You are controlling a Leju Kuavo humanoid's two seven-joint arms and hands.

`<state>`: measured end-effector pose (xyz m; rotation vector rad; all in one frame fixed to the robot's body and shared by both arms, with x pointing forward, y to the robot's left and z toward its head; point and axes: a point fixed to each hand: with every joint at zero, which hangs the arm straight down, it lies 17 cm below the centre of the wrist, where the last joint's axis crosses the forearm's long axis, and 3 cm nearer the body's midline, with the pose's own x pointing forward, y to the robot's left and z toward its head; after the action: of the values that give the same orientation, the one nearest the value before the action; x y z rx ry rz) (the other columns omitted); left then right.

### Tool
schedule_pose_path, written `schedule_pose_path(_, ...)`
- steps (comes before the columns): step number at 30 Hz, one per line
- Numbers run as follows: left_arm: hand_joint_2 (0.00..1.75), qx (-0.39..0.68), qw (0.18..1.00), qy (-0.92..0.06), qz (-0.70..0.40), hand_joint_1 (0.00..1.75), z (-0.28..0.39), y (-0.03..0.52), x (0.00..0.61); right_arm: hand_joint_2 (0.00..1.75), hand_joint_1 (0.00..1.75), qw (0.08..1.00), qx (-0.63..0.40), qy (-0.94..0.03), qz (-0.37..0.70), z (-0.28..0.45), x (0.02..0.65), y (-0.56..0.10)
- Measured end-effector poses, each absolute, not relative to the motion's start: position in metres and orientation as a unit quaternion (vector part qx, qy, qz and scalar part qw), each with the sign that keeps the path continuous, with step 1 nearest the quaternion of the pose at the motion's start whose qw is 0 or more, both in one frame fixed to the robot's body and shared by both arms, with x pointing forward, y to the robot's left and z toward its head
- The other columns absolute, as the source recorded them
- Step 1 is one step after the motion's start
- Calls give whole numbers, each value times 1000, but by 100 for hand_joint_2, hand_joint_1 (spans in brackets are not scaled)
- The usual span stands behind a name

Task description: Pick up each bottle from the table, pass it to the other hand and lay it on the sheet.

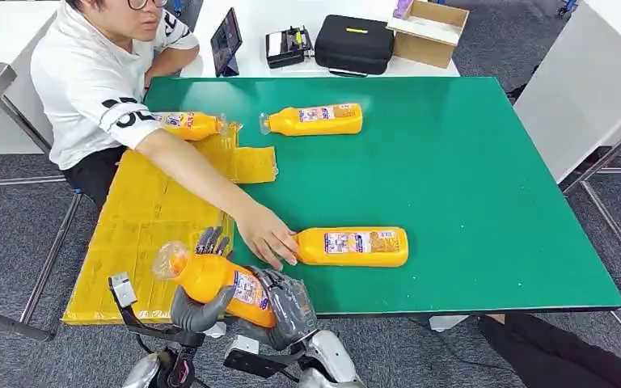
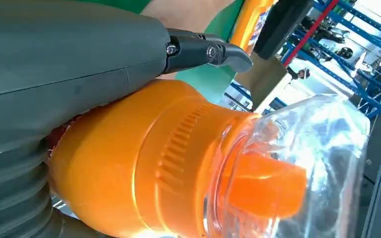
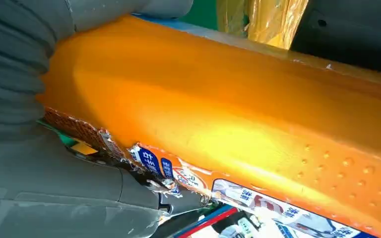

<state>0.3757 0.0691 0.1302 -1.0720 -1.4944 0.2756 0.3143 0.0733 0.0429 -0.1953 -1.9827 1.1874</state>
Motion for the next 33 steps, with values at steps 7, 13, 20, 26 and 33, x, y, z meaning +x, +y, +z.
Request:
schedule_pose_path(7,175,-471,588,-649,101,175,135,64,370,175,169,405,-80,-782,467,44,319,73)
schedule_pose_path(13,175,-443,579,-684,32,175,144,51,363,175,157,417,-79,-786,451,52,328,74)
schedule_pose_path(20,175,-395,570,-720,-22,175,156,42,368,175,162,436,-85,-788,426,63,343,70)
schedule_pose_path(26,175,-395,558,-730,-24,175,168,45,372,175,166,429,-88,-794,422,72,349,72)
schedule_pose_path(33,175,-384,554,-738,-29,175,176,47,377,175,0,437,-75,-799,406,80,351,75)
